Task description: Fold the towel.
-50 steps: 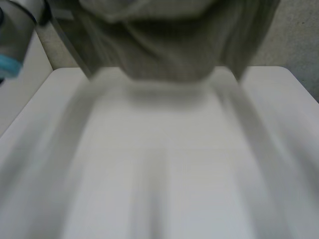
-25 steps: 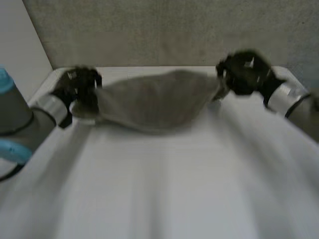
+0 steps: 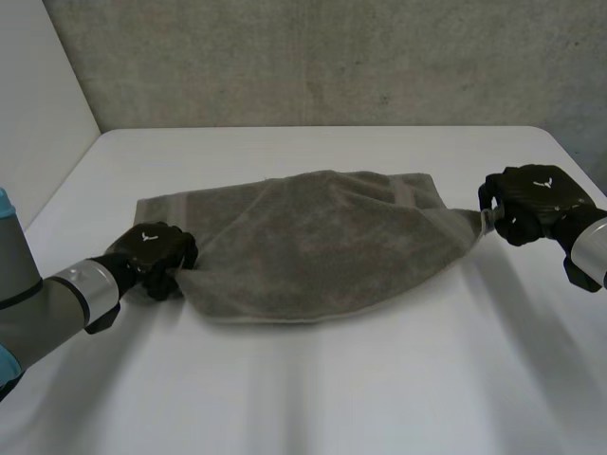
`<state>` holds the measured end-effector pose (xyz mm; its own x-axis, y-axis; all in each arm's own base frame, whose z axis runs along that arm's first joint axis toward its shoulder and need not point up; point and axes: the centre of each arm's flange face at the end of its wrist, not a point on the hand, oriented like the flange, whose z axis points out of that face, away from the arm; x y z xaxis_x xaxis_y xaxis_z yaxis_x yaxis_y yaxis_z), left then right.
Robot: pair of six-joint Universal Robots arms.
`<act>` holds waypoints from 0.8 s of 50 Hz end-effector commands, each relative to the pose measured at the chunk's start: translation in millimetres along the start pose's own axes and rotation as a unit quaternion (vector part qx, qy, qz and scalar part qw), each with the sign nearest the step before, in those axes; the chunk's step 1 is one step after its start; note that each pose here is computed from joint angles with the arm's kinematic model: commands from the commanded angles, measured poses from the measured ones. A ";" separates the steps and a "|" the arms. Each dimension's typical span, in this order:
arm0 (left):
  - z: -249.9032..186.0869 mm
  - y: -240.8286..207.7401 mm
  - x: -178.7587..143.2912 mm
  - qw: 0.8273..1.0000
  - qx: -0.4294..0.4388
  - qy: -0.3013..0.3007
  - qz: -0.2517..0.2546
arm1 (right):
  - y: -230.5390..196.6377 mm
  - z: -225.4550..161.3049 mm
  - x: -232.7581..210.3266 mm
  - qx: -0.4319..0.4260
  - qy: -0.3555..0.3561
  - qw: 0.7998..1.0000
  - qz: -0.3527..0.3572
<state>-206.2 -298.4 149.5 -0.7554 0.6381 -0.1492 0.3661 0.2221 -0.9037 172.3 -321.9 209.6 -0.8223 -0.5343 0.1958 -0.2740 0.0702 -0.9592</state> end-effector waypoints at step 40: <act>54.0 -65.1 -45.6 0.990 0.062 -0.123 0.027 | 42.4 12.7 -22.5 -0.043 -0.007 0.999 0.024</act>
<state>-226.9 -408.3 171.1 -0.8471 0.4373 -0.3018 0.3713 0.0807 -0.9250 186.3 -318.1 162.9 -0.8259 -0.5442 0.1473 -0.2764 0.1631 -0.9471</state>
